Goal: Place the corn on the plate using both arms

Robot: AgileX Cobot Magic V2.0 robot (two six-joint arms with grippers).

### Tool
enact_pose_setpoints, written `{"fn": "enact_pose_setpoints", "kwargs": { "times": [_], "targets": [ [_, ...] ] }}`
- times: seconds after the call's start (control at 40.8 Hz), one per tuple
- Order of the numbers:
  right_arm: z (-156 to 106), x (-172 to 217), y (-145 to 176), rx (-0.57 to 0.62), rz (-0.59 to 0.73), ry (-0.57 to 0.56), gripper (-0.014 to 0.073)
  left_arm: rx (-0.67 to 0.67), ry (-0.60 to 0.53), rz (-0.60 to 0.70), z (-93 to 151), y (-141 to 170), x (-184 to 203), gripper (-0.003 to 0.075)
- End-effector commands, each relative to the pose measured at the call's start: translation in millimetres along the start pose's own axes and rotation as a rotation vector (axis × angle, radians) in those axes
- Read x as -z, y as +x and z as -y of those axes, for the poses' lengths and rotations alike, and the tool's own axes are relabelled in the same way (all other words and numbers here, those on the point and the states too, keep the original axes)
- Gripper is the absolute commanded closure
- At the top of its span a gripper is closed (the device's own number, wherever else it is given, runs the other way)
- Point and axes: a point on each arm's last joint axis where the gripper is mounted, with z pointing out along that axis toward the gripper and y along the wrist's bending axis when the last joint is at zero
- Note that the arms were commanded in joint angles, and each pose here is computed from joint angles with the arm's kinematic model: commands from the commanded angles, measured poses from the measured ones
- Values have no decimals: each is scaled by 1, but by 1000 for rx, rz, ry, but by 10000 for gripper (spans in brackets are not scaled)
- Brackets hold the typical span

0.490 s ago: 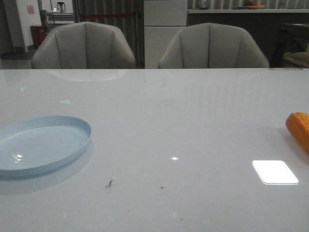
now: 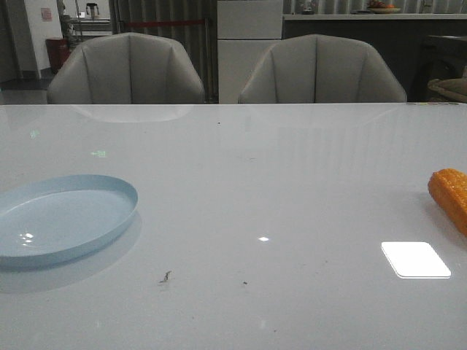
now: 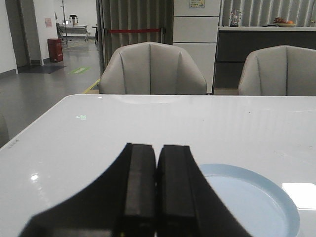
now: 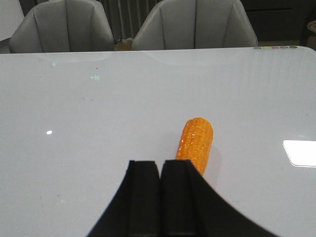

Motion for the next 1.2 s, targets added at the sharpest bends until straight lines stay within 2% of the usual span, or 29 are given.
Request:
{"fn": "enact_pose_setpoints", "kwargs": {
  "times": [0.0, 0.319, 0.417, 0.49, 0.613, 0.809, 0.956, 1.029, 1.176],
  "targets": [
    [0, 4, -16, 2, 124, -1, 537, 13, -3, 69, 0, 4, 1, 627],
    [0, 4, -17, 2, 140, 1, 537, 13, -4, 80, 0, 3, 1, 627],
    [0, 5, -19, 2, 158, 3, 537, 13, -7, 146, -1, -3, 1, 627],
    [0, 6, -24, -18, 208, 6, 537, 13, -13, 249, -1, -13, 3, 627],
    [0, 11, -43, -31, 309, 7, 537, 13, -18, 364, -2, -32, 8, 627],
    [-8, 28, -86, -7, 310, -25, 536, -26, -13, 369, -2, -67, 15, 627],
    [-12, 28, -123, 23, 273, -27, 536, -32, -12, 309, -2, -95, 14, 627],
    [-14, 20, -140, 42, 238, -21, 536, -32, -9, 236, -2, -107, 8, 627],
    [-13, -26, -150, 81, 22, -2, 536, -32, -1, 16, -3, -114, -22, 627]
  ]
}}
